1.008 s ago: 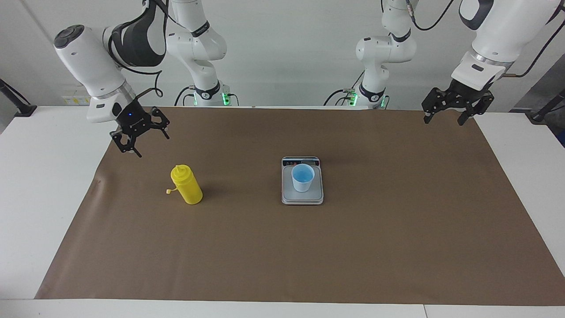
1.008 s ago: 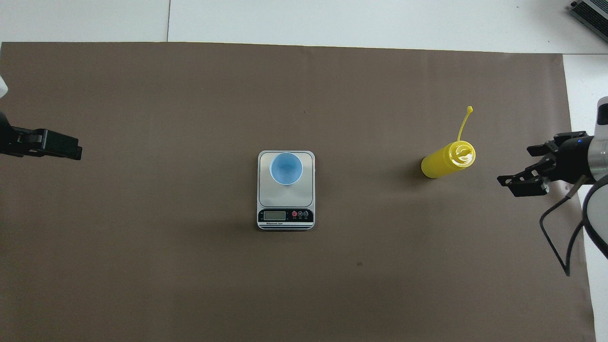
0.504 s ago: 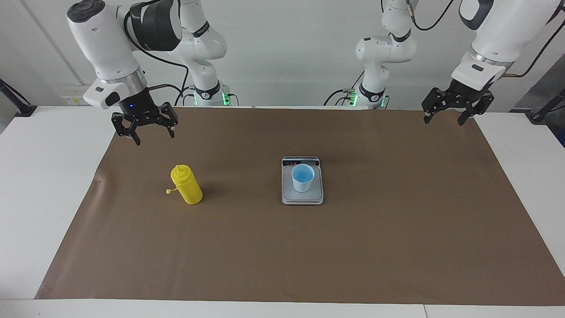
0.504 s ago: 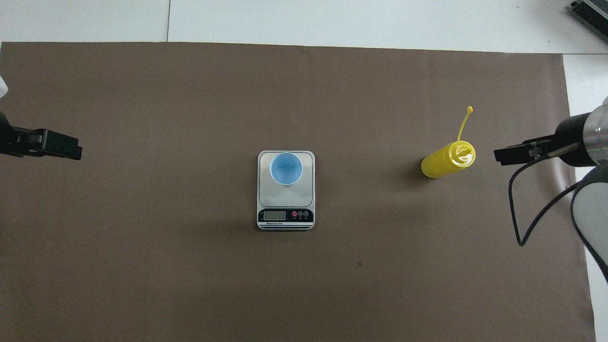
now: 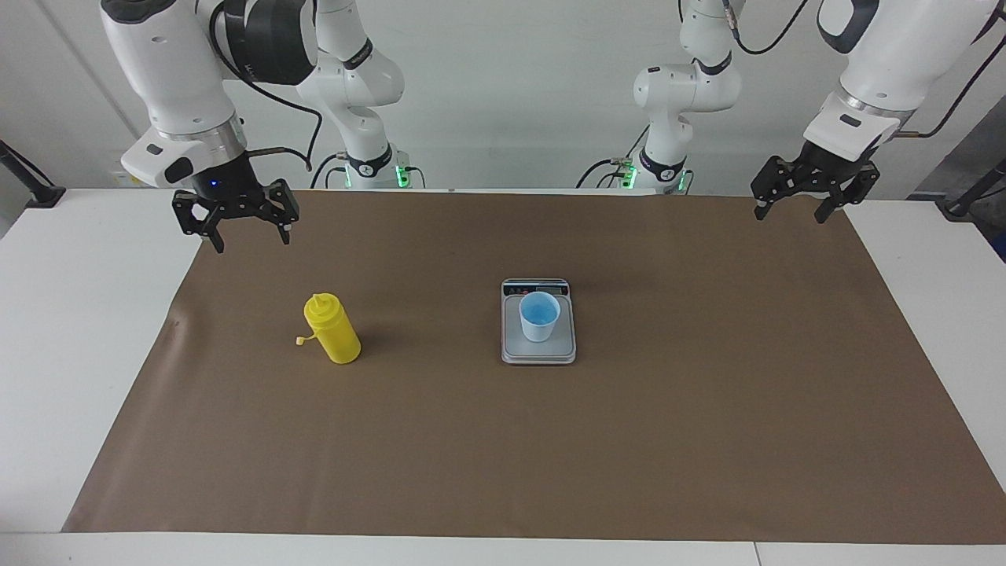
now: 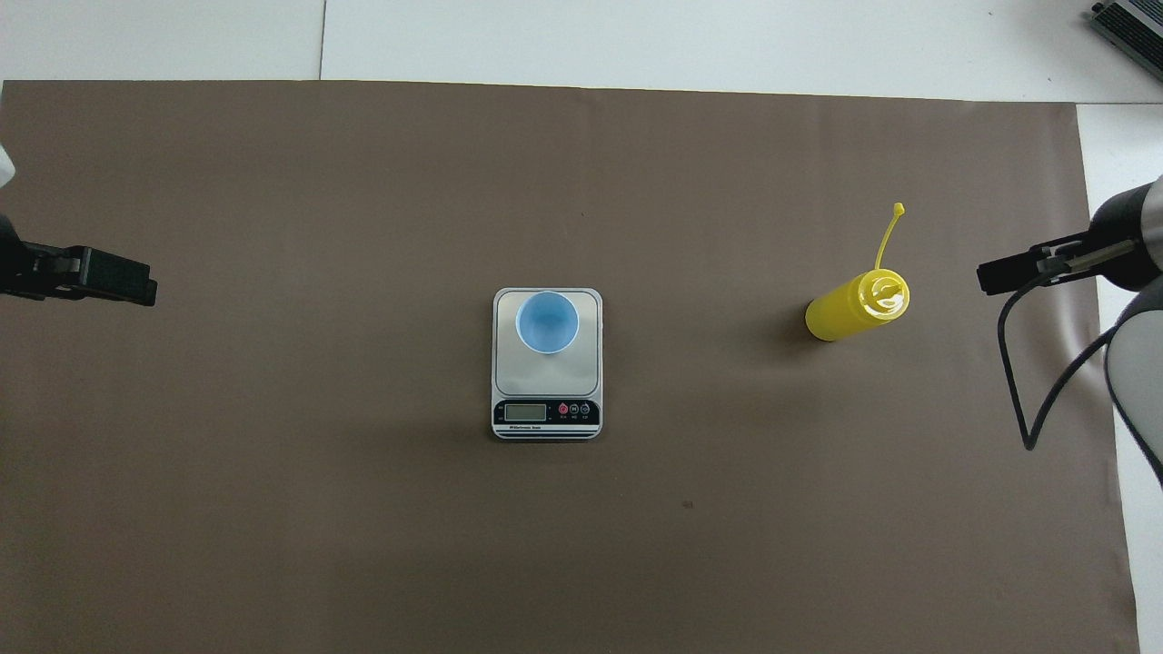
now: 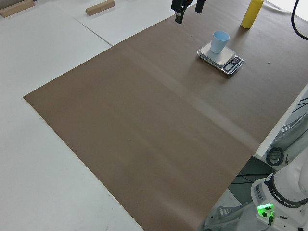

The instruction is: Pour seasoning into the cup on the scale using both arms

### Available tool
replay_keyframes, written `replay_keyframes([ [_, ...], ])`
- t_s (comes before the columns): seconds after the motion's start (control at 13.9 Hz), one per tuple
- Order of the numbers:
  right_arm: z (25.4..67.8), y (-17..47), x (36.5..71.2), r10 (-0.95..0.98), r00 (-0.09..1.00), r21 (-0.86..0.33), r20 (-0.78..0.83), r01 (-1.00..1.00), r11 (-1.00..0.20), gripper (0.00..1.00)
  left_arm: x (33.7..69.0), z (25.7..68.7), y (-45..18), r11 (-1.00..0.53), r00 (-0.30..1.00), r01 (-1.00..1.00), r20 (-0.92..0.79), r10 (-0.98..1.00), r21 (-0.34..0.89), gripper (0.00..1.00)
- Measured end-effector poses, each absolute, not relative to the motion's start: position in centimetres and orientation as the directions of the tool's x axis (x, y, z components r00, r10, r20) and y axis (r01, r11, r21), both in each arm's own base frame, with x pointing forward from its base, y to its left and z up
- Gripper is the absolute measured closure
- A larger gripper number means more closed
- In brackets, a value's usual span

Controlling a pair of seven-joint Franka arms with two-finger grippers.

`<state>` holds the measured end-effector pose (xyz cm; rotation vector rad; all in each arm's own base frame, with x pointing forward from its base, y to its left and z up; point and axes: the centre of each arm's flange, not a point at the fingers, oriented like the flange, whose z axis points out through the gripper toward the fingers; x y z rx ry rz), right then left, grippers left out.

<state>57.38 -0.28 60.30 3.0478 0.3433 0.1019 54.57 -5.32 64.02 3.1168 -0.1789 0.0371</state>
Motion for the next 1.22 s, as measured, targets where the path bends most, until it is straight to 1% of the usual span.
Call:
replay_keyframes([
  [0.36, 60.72, 0.81, 57.20, 0.133, 0.990, 0.055, 0.053, 0.130, -0.990, 0.00, 54.57, 64.02, -5.32, -0.993, 0.993, -0.115, 0.025, -0.114, 0.018, 0.00],
  [0.65, 60.39, 0.98, 56.82, -0.059, 0.998, 0.032, 0.025, -0.060, -0.998, 0.00, 54.57, 64.02, -5.32, -0.993, 0.993, -0.115, 0.025, -0.114, 0.018, 0.00],
  [0.86, 60.25, 1.19, 56.71, -0.072, 0.997, 0.009, 0.014, -0.072, -0.997, 0.00, 54.57, 64.02, -5.32, -0.993, 0.993, -0.115, 0.025, -0.114, 0.018, 0.00],
  [1.22, 60.11, 1.16, 56.63, -0.067, 0.998, 0.006, 0.008, -0.067, -0.998, 0.00, 54.57, 64.02, -5.32, -0.993, 0.993, -0.115, 0.025, -0.114, 0.018, 0.00],
])
